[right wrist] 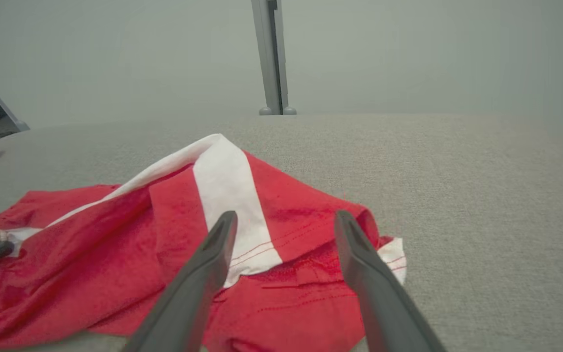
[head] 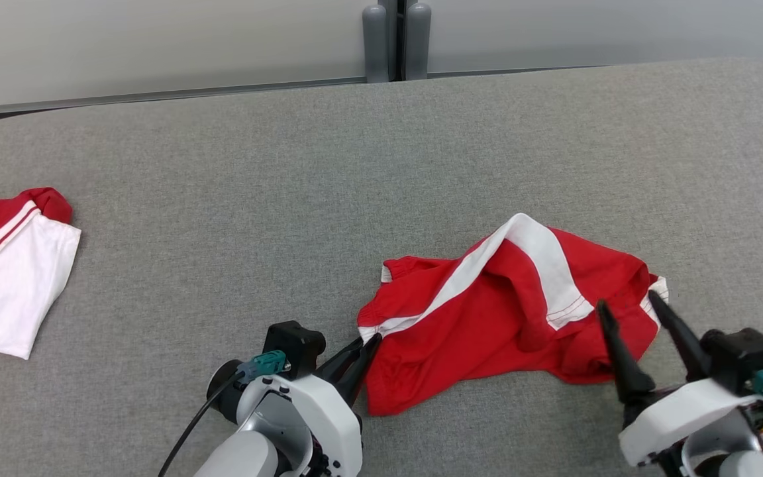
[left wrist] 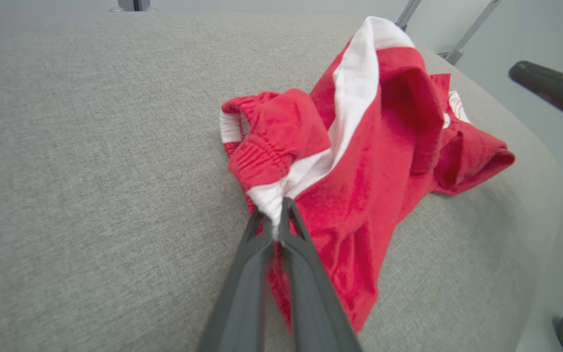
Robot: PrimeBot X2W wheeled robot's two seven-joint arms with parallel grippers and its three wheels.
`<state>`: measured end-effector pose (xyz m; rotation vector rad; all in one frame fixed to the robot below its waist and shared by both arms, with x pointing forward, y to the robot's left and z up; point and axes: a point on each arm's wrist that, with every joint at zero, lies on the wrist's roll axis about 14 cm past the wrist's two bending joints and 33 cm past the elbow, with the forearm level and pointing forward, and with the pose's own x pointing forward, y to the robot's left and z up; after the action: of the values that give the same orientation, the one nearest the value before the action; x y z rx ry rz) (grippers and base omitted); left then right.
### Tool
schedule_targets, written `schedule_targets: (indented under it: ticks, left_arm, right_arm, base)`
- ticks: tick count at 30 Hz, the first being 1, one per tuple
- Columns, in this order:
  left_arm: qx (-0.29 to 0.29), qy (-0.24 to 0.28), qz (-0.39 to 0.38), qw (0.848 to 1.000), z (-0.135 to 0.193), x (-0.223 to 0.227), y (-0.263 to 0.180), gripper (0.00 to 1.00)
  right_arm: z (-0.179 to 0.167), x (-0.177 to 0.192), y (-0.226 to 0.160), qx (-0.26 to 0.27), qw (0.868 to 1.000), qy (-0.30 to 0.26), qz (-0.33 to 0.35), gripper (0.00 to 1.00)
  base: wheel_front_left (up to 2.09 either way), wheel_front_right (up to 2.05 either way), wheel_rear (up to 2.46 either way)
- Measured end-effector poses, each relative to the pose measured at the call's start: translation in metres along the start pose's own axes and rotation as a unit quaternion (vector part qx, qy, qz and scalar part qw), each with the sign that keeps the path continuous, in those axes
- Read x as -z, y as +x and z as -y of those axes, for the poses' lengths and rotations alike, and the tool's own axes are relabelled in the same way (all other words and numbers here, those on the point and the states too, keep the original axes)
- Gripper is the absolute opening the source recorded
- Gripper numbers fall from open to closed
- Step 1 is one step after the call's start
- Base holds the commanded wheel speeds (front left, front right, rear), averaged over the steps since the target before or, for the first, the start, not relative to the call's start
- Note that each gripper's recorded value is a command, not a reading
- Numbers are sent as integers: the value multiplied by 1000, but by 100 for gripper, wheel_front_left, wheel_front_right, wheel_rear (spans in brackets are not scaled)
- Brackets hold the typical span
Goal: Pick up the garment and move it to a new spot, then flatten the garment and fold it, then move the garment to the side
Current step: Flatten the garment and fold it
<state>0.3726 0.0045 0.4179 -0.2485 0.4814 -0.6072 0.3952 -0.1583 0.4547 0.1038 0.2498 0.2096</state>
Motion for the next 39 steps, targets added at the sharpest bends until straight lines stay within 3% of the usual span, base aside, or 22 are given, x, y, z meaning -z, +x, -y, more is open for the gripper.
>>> schedule_targets:
  ticks: [6, 18, 19, 20, 21, 22, 29, 35, 39]
  left_arm:
    - [-6, 0, 7, 1000, -4, -3, 1, 0]
    - [-17, -4, 13, 1000, -12, -4, 5, 0]
    - [-17, -3, 14, 1000, -13, -4, 6, 0]
    - [-18, -3, 15, 1000, -14, -5, 6, 0]
    - [-18, -2, 16, 1000, -14, -6, 7, 0]
    - [-19, -3, 18, 1000, -16, -6, 8, 0]
    - [-30, 8, 50, 998, -24, -20, 9, 0]
    - [-47, 33, 137, 989, -33, -66, 5, 0]
    - [-53, 69, 223, 971, -34, -120, -6, 0]
  right_arm:
    - [-36, 39, -7, -53, 996, -1, -69, 100]
    - [-33, 59, 14, -51, 993, 18, -102, 100]
    - [-34, 60, 17, -53, 993, 19, -102, 89]
    - [-35, 60, 19, -55, 993, 23, -103, 49]
    - [-36, 60, 22, -57, 993, 22, -103, 38]
    - [-37, 58, 26, -60, 993, 25, -98, 0]
    - [-29, 43, 35, -57, 996, 18, -69, 0]
    - [-16, -5, 41, -47, 999, 6, 13, 0]
    - [-7, -56, 41, -44, 995, -17, 89, 0]
  base:
    - [0, 0, 0]
    - [0, 0, 0]
    - [0, 0, 0]
    - [0, 0, 0]
    - [0, 0, 0]
    - [0, 0, 0]
    - [0, 0, 0]
    - [0, 0, 0]
    - [0, 0, 0]
